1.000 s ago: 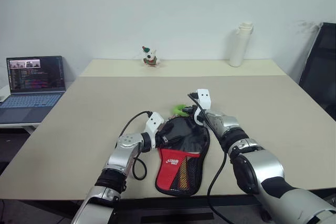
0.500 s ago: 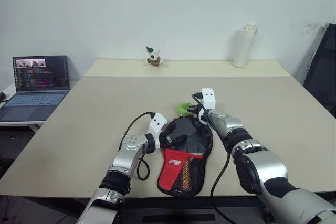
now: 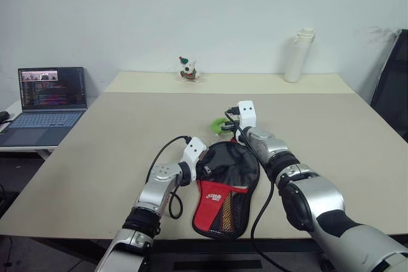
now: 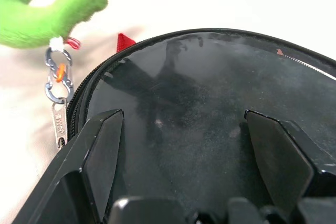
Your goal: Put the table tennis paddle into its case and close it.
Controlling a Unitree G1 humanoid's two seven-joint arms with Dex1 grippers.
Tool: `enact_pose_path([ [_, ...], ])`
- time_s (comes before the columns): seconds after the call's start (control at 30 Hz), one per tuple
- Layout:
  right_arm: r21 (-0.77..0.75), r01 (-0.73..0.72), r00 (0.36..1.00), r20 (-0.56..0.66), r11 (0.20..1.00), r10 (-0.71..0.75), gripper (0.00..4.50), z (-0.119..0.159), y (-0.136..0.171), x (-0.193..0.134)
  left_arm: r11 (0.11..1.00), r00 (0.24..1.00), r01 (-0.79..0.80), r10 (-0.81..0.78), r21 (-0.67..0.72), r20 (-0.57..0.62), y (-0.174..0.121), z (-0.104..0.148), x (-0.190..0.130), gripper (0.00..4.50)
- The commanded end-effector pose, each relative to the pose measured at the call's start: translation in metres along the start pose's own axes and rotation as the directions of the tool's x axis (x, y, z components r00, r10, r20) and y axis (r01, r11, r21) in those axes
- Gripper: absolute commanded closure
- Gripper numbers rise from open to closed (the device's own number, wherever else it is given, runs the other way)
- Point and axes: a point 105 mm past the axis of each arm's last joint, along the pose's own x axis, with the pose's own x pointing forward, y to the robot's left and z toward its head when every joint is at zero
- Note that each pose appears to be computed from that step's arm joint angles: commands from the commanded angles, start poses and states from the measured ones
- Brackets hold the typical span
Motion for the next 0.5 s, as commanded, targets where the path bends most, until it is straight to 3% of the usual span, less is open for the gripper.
enact_pose_path([
  [0.03, -0.044, 0.031, 0.996, 0.083, 0.999, -0.027, 4.48, 0.029, -0.003, -0.001, 0.996, 0.991, 0.028, -0.038, -0.083, -0.129, -0.020, -0.041, 0.004, 0.47],
  [0.3, -0.061, 0.054, 0.995, 0.087, 0.997, -0.049, 4.48, 0.029, -0.005, 0.000, 0.995, 0.990, 0.010, -0.023, -0.098, -0.137, -0.022, -0.046, 0.002, 0.47],
  [0.5, -0.052, 0.035, 0.978, 0.206, 0.998, -0.024, 4.48, 0.064, 0.005, -0.002, 0.995, 0.989, 0.004, -0.018, -0.102, -0.145, -0.023, -0.048, 0.000, 0.47],
])
